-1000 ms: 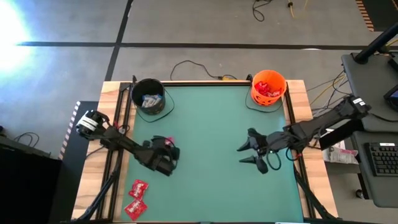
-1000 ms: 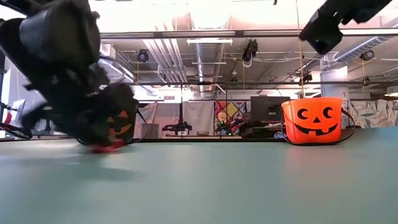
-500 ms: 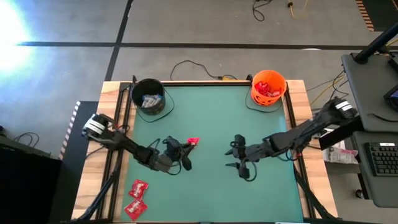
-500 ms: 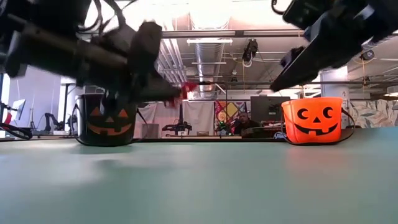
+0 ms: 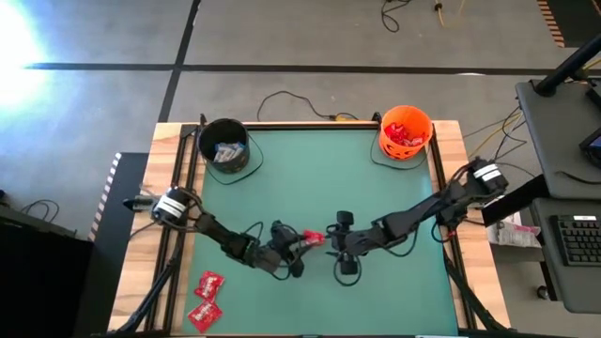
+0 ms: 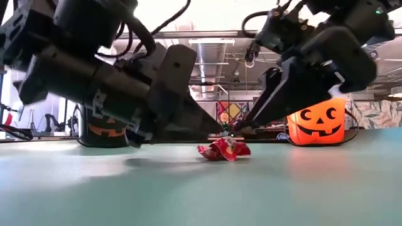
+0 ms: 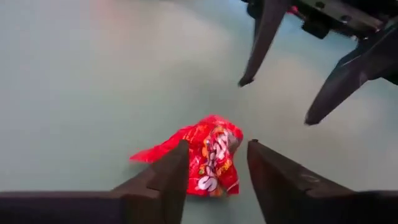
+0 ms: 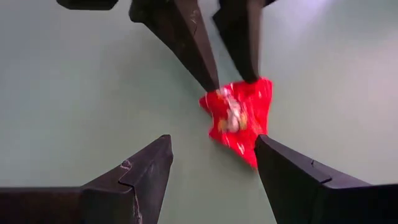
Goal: Sort candy by brand, put in halloween buckets
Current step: Put the red candy into the orange bucket
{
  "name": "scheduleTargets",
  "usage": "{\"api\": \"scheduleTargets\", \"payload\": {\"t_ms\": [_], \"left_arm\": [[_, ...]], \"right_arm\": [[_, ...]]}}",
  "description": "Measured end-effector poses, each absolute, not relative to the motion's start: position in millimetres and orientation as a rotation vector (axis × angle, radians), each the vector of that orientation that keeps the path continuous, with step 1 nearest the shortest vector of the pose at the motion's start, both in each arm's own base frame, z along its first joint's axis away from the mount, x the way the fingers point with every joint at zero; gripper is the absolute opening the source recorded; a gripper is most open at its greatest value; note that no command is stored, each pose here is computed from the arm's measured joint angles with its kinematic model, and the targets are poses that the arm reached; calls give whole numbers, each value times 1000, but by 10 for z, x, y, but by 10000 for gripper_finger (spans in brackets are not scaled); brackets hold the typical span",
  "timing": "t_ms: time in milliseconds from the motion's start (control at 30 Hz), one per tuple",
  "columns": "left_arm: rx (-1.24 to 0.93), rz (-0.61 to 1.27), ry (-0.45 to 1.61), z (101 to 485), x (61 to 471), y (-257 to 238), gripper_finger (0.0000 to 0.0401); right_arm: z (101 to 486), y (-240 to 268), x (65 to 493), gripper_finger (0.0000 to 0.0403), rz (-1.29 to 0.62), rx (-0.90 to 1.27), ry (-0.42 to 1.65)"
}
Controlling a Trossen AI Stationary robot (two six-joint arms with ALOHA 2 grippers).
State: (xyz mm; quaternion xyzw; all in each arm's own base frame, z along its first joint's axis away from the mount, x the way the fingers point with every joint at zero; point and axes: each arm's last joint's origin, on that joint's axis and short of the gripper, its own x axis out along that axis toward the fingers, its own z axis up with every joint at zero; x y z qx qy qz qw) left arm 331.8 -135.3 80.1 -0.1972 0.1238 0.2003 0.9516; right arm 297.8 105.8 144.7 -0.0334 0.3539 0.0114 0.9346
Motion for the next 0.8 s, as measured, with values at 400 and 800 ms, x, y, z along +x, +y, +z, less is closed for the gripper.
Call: {"api": "scheduleTargets", "payload": {"t_ms": [400, 800], "left_arm": [[-284, 437, 409, 1479, 3021, -1361, 207], [-238, 333, 350, 1654, 2792, -1711, 191]], "right_arm": [[1132, 992, 3472, 217, -16, -145, 812], [1356, 746, 3676, 29, -78, -248, 1042]]}}
